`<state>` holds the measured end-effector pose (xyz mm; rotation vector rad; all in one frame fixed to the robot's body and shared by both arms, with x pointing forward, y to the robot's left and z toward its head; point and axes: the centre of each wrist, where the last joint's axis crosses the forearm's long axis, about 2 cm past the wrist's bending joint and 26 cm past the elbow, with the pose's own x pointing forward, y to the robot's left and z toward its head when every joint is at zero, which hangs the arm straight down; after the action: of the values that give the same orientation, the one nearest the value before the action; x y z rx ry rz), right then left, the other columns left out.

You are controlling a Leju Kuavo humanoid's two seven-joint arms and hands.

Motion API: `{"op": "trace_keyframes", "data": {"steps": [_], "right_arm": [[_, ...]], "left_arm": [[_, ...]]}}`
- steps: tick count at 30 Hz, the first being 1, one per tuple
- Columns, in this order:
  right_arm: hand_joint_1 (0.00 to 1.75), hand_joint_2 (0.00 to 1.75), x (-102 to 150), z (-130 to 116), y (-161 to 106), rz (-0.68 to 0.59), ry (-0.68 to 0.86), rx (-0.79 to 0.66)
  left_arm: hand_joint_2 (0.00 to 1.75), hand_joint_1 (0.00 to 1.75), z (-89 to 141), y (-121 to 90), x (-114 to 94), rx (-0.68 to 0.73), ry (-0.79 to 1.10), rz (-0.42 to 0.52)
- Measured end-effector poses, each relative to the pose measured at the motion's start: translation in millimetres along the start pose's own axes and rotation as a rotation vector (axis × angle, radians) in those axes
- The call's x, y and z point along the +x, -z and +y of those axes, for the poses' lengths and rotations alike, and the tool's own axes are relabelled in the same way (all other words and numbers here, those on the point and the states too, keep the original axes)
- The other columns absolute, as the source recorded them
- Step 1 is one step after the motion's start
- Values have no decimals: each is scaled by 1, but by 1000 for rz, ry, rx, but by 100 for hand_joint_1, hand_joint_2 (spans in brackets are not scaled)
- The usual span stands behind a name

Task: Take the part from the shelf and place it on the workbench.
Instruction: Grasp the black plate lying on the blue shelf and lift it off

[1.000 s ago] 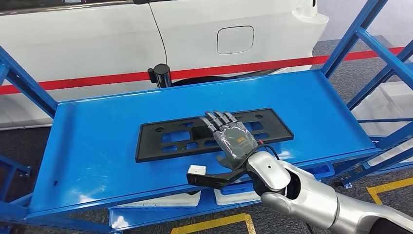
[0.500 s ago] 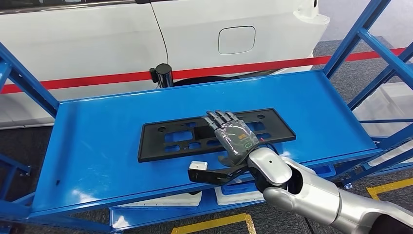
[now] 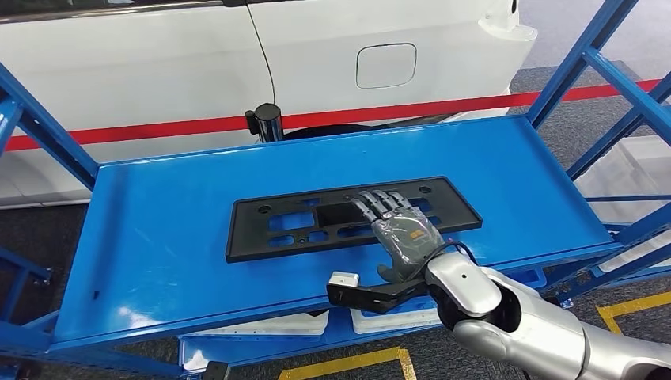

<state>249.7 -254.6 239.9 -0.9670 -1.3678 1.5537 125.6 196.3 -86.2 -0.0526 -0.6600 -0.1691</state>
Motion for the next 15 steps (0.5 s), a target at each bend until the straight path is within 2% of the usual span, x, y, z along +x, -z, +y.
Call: {"op": "trace_keyframes", "data": {"steps": [8,15], "right_arm": [[0,175,5,5,4,-46,22,-10],[0,175,9,11,7,-56,27,-2]], "left_arm": [[0,0,-3,-6,-13,-9,-6,42],[0,0,-5,-7,-16,-13,-8,51]]}}
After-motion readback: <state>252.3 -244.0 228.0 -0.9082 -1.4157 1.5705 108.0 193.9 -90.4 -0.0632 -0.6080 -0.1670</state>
